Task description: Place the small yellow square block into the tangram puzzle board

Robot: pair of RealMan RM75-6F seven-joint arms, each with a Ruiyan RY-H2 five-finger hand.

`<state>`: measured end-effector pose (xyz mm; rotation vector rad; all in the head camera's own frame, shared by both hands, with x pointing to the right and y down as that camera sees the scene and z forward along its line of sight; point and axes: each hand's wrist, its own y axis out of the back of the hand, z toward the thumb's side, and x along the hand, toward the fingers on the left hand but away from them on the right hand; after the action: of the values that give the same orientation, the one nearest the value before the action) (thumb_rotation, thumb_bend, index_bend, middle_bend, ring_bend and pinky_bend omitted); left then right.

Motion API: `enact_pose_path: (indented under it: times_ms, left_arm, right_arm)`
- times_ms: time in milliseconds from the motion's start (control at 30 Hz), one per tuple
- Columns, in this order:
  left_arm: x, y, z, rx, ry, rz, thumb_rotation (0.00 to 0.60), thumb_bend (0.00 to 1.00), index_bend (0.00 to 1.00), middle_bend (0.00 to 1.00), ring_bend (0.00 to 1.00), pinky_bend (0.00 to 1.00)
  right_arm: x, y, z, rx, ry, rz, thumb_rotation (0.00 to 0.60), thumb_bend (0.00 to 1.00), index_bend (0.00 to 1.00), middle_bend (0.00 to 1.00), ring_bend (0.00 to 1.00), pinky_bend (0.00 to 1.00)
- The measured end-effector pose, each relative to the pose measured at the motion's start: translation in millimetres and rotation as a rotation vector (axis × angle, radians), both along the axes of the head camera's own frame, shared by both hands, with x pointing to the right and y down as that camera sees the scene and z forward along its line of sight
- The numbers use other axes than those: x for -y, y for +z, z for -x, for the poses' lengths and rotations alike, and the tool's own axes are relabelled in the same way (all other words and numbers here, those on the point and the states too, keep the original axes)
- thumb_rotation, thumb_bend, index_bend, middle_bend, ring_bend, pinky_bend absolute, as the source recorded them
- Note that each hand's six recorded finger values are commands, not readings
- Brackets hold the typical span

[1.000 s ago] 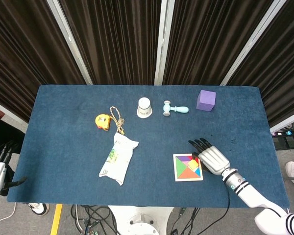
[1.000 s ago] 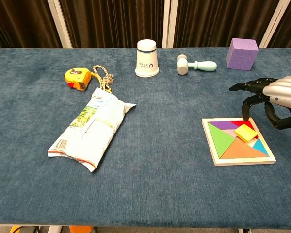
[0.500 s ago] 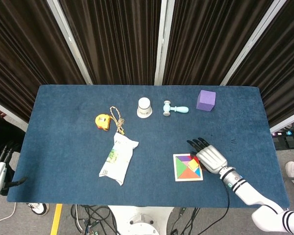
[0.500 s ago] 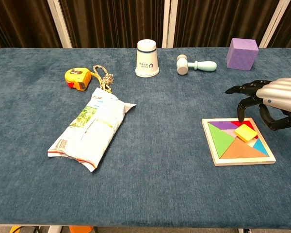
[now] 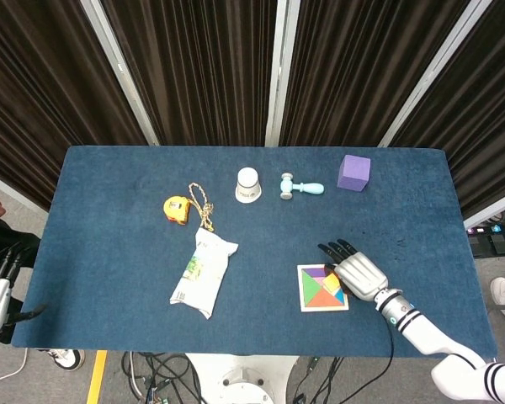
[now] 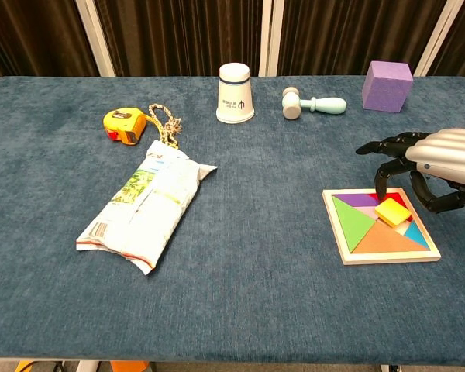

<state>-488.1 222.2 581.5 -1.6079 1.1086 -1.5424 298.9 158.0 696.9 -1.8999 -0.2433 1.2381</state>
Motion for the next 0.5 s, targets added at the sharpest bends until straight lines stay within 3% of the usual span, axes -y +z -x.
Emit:
enact_pose_path:
  times_ms: [500]
  left_arm:
    - [-0.9,0.4,0.8,0.0,-0.003,0.001,0.6,0.0,0.09,0.02,0.0,0.04]
  right_arm:
    - [-7.3,-1.1,4.1,0.006,-0.021,0.009,0.515,0.94,0.4,0.0,0.0,0.0]
